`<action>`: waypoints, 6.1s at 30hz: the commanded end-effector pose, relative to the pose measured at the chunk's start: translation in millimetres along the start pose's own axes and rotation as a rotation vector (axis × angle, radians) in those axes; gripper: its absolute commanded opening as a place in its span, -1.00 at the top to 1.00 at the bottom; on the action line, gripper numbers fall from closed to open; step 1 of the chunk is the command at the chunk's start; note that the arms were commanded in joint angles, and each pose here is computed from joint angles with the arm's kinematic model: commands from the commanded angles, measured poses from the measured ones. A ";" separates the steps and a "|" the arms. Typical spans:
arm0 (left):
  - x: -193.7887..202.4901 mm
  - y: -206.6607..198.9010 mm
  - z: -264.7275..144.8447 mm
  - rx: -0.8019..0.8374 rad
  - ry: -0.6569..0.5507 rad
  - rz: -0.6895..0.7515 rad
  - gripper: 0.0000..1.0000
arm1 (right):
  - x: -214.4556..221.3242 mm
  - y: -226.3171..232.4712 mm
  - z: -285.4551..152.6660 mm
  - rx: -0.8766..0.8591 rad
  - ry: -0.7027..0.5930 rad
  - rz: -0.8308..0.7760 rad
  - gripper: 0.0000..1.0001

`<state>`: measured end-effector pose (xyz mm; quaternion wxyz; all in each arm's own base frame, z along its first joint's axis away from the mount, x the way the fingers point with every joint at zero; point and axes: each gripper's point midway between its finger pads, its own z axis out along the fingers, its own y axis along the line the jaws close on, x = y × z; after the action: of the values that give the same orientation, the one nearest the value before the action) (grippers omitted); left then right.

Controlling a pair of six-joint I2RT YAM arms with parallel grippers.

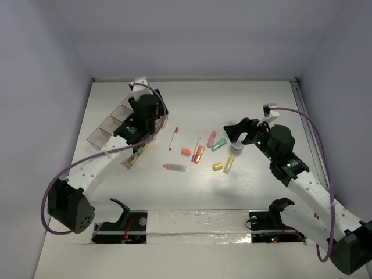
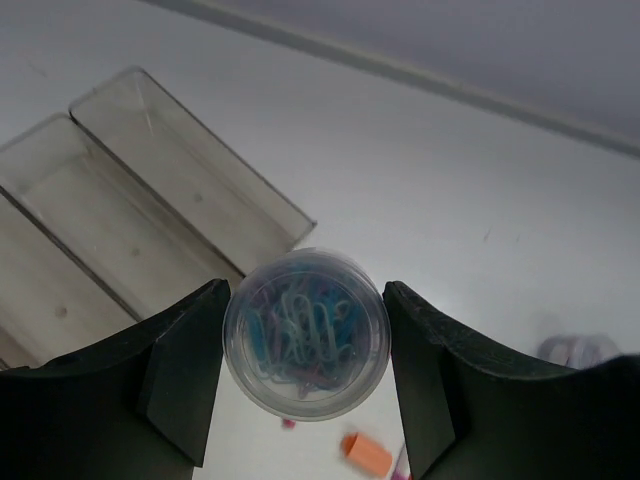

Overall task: Sort the stationery into containers
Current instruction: Pick up the stationery from the center of the board, then place the stationery in the storage box, then pick up the stationery from the center of the board, then place the stationery in the storage box.

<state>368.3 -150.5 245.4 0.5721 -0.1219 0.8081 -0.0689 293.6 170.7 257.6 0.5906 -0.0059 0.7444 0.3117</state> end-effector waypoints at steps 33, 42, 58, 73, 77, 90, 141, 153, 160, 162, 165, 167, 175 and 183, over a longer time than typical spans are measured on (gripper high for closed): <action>-41.4 131.3 222.5 -0.330 0.030 0.048 0.39 | -14.6 24.3 -2.9 -0.105 -0.038 0.013 -0.99; -20.9 139.7 230.5 -0.357 0.066 0.067 0.31 | -12.9 23.7 -1.7 -0.104 -0.031 0.013 -0.99; -36.3 137.9 225.3 -0.361 0.042 0.071 -0.58 | -17.2 22.8 -4.9 -0.094 -0.046 0.006 -0.99; -4.8 -158.6 115.3 0.279 0.046 0.139 -0.56 | -54.5 2.6 -37.0 0.042 -0.231 0.011 -1.00; 50.5 -233.5 87.3 0.447 0.149 0.166 -0.59 | -78.0 -3.9 -63.4 0.088 -0.355 0.028 -1.00; 160.5 -305.2 72.6 0.562 0.346 0.282 -0.82 | -90.3 -2.7 -84.6 0.087 -0.423 0.047 -1.00; -27.2 -181.4 105.1 0.358 0.024 0.107 0.11 | -66.7 11.1 -55.4 0.007 -0.283 0.009 -1.00; -24.2 35.7 102.3 0.021 -0.032 -0.108 0.12 | -47.2 13.0 -35.1 -0.012 -0.182 0.017 -1.00; 1.3 46.9 125.6 -0.038 0.039 -0.095 0.13 | -45.7 12.5 -33.7 -0.007 -0.169 0.011 -1.00; 8.5 51.7 132.7 -0.059 0.029 -0.099 0.13 | -45.4 11.0 -33.9 0.001 -0.169 0.015 -1.00; 14.3 63.7 147.3 -0.104 0.043 -0.098 0.13 | -45.4 10.0 -33.7 0.006 -0.169 0.015 -1.00; 20.8 65.0 153.6 -0.115 0.059 -0.089 0.13 | -45.3 10.3 -34.0 0.005 -0.168 0.015 -1.00; 22.7 73.8 160.4 -0.145 0.055 -0.070 0.13 | -43.4 10.1 -31.5 0.003 -0.162 0.013 -1.00; 37.8 82.7 177.3 -0.180 0.087 -0.048 0.11 | -42.6 8.9 -30.5 0.008 -0.159 0.010 -1.00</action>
<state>496.8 -79.6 108.9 0.4907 -0.1824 0.8518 -0.0160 277.4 146.6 273.9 0.6234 0.0305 0.7217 0.2993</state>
